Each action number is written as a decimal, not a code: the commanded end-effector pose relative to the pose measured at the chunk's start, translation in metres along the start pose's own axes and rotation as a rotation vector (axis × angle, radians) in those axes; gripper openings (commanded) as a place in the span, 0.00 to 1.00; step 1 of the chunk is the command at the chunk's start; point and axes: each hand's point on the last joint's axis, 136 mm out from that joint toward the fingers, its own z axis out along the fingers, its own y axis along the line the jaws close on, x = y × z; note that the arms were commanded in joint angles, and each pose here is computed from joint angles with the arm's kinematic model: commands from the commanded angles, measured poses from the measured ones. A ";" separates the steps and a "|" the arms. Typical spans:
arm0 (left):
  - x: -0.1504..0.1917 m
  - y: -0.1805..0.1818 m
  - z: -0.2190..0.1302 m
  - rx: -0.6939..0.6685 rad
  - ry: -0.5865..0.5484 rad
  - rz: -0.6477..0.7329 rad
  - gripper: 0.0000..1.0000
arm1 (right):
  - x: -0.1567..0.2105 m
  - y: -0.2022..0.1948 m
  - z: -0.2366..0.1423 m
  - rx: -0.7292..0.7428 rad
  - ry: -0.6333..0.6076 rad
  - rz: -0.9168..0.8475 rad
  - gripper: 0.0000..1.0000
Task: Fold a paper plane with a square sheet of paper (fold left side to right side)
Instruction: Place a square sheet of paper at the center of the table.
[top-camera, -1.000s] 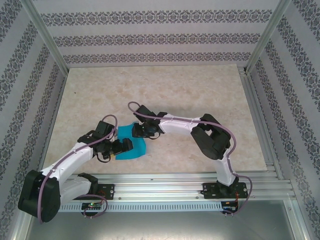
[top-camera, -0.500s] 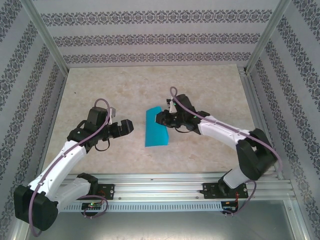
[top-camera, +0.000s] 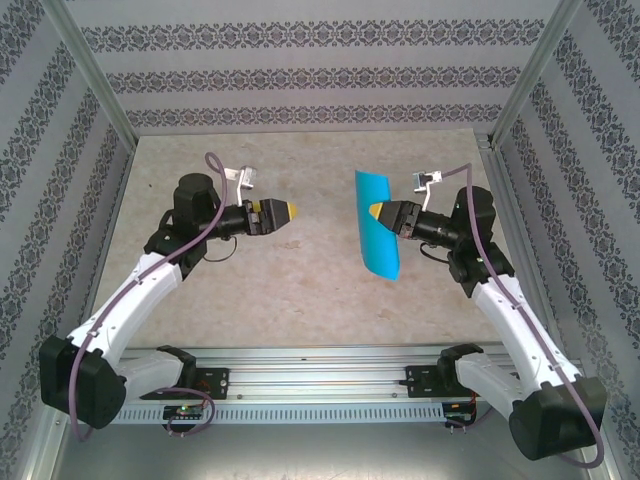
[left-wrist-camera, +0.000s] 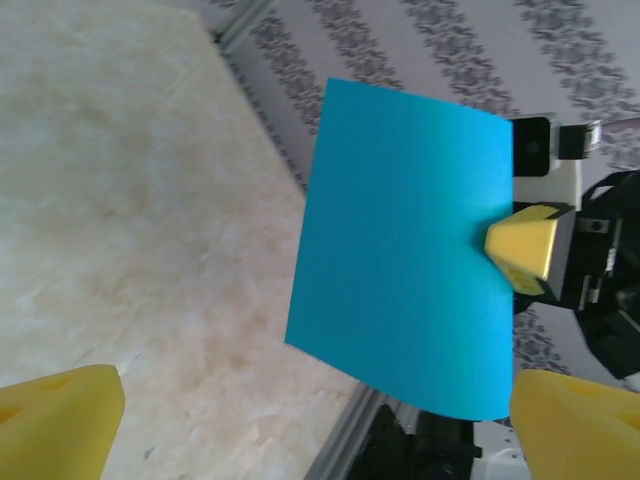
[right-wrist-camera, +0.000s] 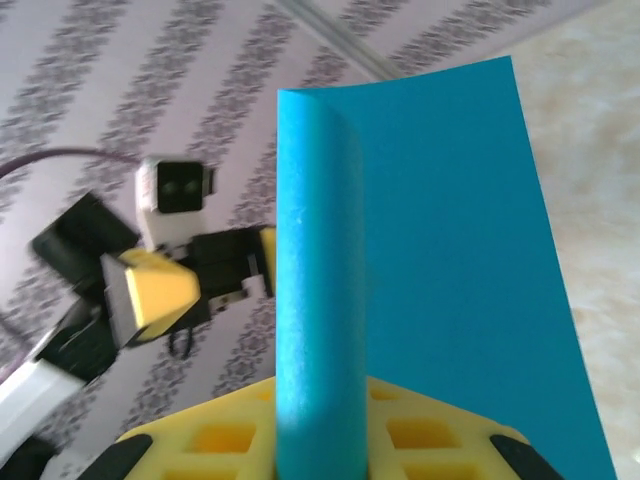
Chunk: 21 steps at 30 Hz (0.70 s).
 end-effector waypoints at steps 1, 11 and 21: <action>-0.015 -0.063 0.001 0.232 0.024 0.188 0.99 | -0.007 0.060 -0.012 -0.190 0.027 -0.122 0.21; -0.003 -0.101 0.027 0.352 0.103 0.333 1.00 | -0.028 0.125 -0.027 -0.377 -0.015 -0.186 0.20; 0.012 -0.124 0.042 0.456 0.172 0.359 0.81 | -0.026 0.127 -0.026 -0.404 -0.010 -0.184 0.20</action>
